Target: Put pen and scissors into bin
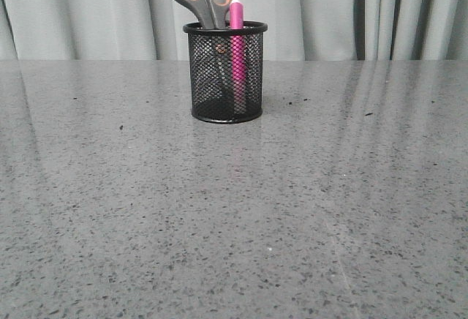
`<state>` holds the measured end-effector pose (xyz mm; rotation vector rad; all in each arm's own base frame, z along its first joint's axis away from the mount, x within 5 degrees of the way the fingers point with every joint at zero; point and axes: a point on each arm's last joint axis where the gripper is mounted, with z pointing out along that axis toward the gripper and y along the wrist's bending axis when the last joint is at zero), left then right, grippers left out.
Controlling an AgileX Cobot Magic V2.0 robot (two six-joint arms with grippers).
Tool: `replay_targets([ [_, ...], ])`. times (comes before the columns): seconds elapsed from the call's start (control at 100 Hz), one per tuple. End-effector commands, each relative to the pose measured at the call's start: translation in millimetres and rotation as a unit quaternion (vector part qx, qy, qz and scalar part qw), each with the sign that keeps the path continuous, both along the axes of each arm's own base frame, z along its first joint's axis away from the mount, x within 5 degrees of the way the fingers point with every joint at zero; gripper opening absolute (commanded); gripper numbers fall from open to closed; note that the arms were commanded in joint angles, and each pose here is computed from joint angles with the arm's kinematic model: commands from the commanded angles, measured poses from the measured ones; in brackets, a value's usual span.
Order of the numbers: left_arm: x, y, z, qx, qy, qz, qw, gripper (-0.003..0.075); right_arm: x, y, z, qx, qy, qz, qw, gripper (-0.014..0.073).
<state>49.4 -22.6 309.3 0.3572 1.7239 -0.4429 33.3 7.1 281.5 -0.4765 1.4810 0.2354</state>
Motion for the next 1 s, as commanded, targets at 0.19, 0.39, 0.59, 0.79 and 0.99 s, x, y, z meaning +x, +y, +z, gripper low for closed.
replay_targets([
  [0.19, -1.5, -4.2, 13.9, -0.056, -0.017, -0.019, 0.998, -0.002, 1.0, 0.1, 4.4, -0.012, -0.018, -0.005, 1.0, -0.0065],
  [0.39, -1.5, -4.2, 13.9, -0.056, -0.017, -0.019, 0.998, -0.002, 0.3, 1.1, 7.4, -0.005, -0.032, 0.001, 0.999, -0.0065],
  [0.59, -1.5, -4.2, 13.9, -0.056, -0.017, -0.019, 0.998, -0.002, 0.4, 1.0, 7.1, -0.005, -0.031, 0.001, 1.0, -0.0065],
  [0.79, -1.5, -4.2, 13.9, -0.056, -0.017, -0.019, 0.998, -0.002, 0.4, 1.0, 7.1, -0.005, -0.031, 0.001, 1.0, -0.0065],
  [0.99, 2.6, -7.7, -3.4, -0.05, -0.011, -0.021, 0.998, -0.002, 0.4, 1.0, 7.1, -0.005, -0.031, 0.001, 1.0, -0.0065],
])
